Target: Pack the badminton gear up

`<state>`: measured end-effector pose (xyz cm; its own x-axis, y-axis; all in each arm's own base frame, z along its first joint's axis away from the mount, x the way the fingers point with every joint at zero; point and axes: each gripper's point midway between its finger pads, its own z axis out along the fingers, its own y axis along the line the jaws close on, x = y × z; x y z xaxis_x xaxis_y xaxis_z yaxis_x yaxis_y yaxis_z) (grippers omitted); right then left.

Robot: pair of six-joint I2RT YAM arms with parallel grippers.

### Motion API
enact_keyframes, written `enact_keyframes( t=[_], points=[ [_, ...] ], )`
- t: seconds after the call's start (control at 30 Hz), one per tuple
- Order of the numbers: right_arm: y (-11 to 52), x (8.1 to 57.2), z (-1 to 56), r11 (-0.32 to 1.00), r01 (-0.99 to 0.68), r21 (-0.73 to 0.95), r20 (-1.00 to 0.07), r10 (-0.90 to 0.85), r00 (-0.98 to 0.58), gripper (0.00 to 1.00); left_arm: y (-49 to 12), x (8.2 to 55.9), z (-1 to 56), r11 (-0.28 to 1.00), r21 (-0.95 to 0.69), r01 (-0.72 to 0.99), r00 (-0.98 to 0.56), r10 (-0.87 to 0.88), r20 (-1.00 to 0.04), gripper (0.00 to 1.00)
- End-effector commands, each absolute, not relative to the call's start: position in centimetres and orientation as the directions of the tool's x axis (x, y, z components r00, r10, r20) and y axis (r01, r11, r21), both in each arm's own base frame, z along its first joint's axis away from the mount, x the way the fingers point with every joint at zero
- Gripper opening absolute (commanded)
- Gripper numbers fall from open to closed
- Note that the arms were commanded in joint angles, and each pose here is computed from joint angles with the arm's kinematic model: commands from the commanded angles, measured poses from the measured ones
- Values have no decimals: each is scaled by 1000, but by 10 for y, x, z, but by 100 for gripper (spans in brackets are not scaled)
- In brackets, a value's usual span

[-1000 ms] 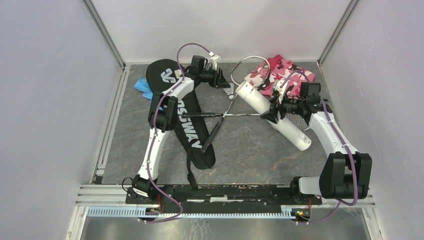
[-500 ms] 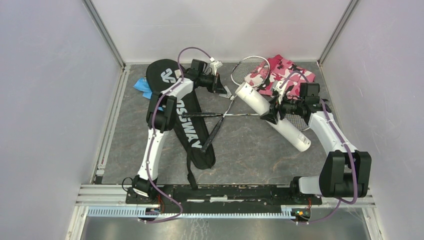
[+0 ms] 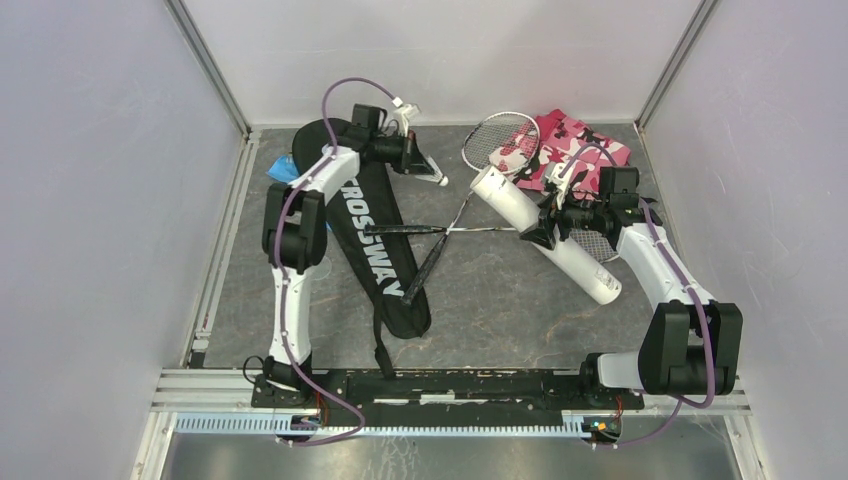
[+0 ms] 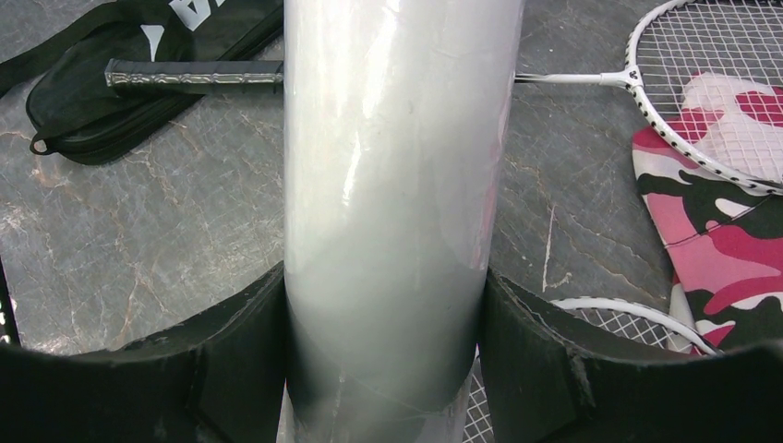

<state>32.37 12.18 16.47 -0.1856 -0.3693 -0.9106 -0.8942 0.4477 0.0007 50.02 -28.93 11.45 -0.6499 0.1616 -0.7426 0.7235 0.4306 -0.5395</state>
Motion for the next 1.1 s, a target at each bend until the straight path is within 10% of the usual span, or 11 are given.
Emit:
enact_keyframes(
  t=[0.0, 1.07],
  points=[
    [123, 326, 174, 433, -900, -41, -921, -365, -134, 37, -268, 485, 183, 387, -474, 791, -556, 132, -821, 2],
    [167, 307, 175, 298, -953, -54, -917, -392, -71, 38, -247, 360, 305, 286, -432, 855, -453, 9, -891, 4]
  ],
)
